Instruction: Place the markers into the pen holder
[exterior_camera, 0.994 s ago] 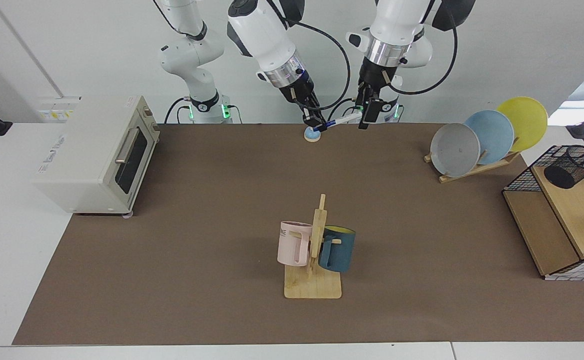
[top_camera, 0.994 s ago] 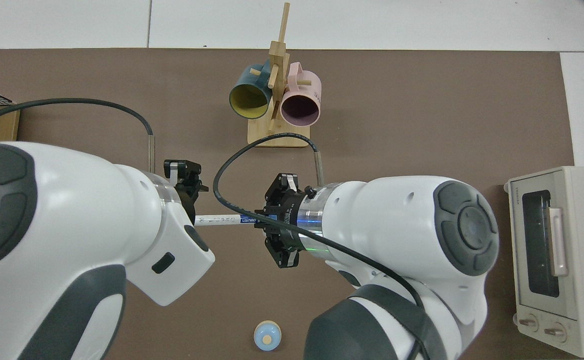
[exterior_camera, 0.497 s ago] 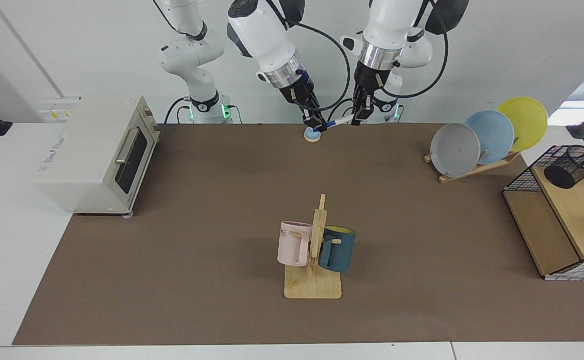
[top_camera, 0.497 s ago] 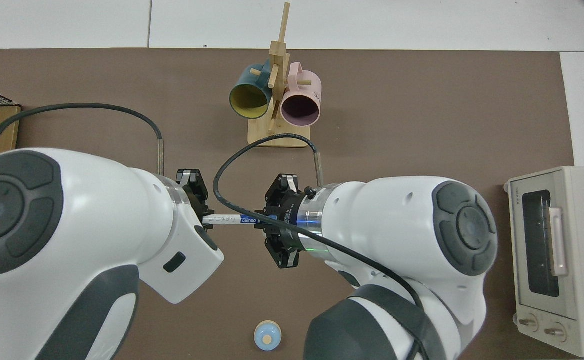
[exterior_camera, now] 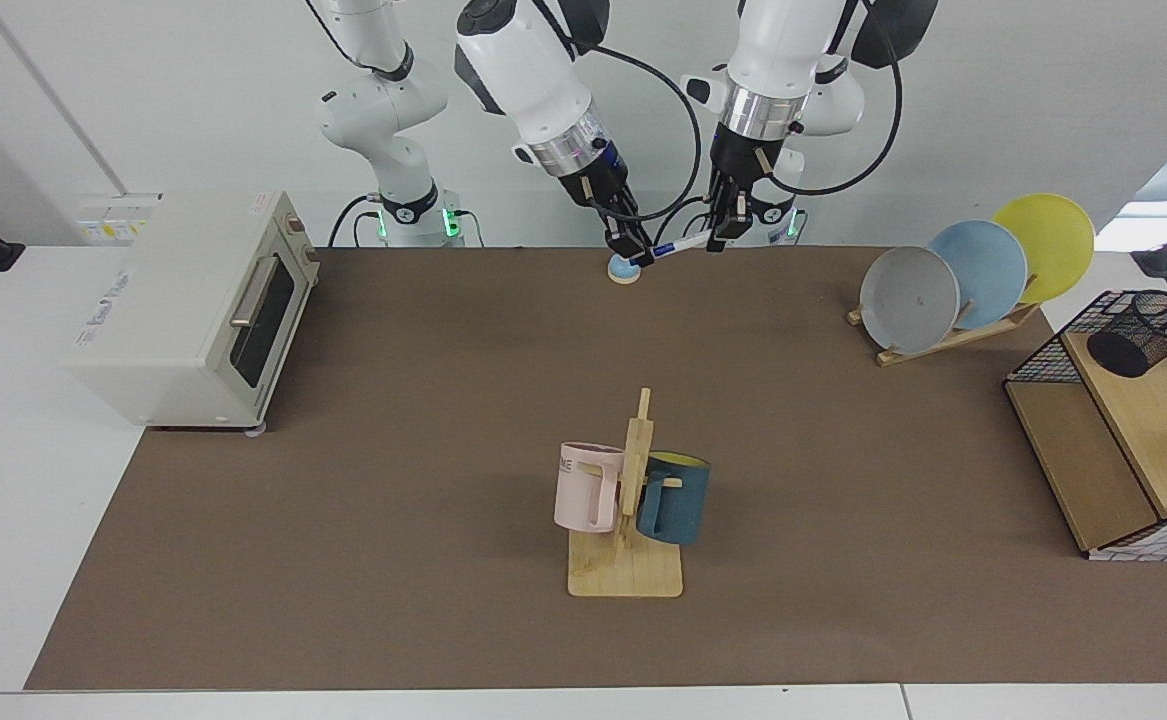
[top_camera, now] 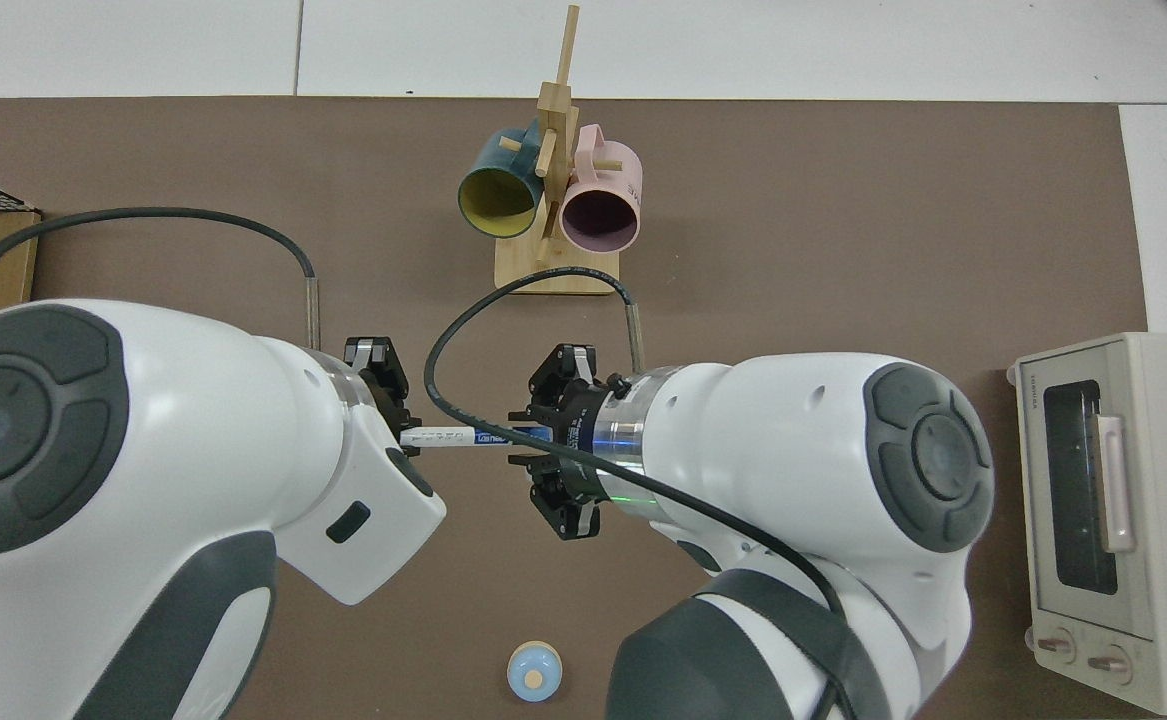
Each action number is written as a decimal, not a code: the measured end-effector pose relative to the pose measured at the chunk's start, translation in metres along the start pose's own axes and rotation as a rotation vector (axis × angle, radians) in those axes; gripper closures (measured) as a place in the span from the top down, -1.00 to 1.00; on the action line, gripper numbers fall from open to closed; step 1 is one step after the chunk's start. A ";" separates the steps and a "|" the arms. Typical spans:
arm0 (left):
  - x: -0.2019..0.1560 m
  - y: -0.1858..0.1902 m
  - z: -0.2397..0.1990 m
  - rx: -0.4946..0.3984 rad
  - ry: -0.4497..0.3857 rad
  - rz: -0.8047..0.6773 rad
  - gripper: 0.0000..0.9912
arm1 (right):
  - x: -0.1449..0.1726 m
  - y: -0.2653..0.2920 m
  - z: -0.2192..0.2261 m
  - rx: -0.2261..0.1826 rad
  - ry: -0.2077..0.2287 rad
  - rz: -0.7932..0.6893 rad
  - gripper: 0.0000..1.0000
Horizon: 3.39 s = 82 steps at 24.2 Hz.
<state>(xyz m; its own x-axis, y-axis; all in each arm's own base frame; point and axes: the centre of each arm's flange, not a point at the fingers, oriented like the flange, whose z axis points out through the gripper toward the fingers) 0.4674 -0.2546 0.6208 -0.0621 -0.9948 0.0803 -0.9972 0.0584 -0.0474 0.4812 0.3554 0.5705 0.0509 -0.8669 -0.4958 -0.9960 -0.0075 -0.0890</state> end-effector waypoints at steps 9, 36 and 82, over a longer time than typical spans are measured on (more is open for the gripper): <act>-0.063 -0.021 0.000 0.018 -0.091 -0.094 -0.66 | 0.053 -0.014 -0.030 -0.082 0.128 -0.371 0.95; -0.380 -0.059 -0.018 0.127 -0.379 -0.339 -0.66 | 0.294 -0.052 -0.181 -0.436 0.337 -1.522 1.00; -0.530 -0.113 0.043 -0.156 -0.938 -0.080 -0.60 | 0.283 -0.054 -0.196 -0.395 0.374 -1.478 1.00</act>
<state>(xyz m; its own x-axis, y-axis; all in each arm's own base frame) 0.6152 0.2623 0.5413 -0.0016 -0.6535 -0.7569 -0.9956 -0.0702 0.0626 0.5350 0.0126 0.6037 0.9972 -0.0446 0.0604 -0.0429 -0.9986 -0.0303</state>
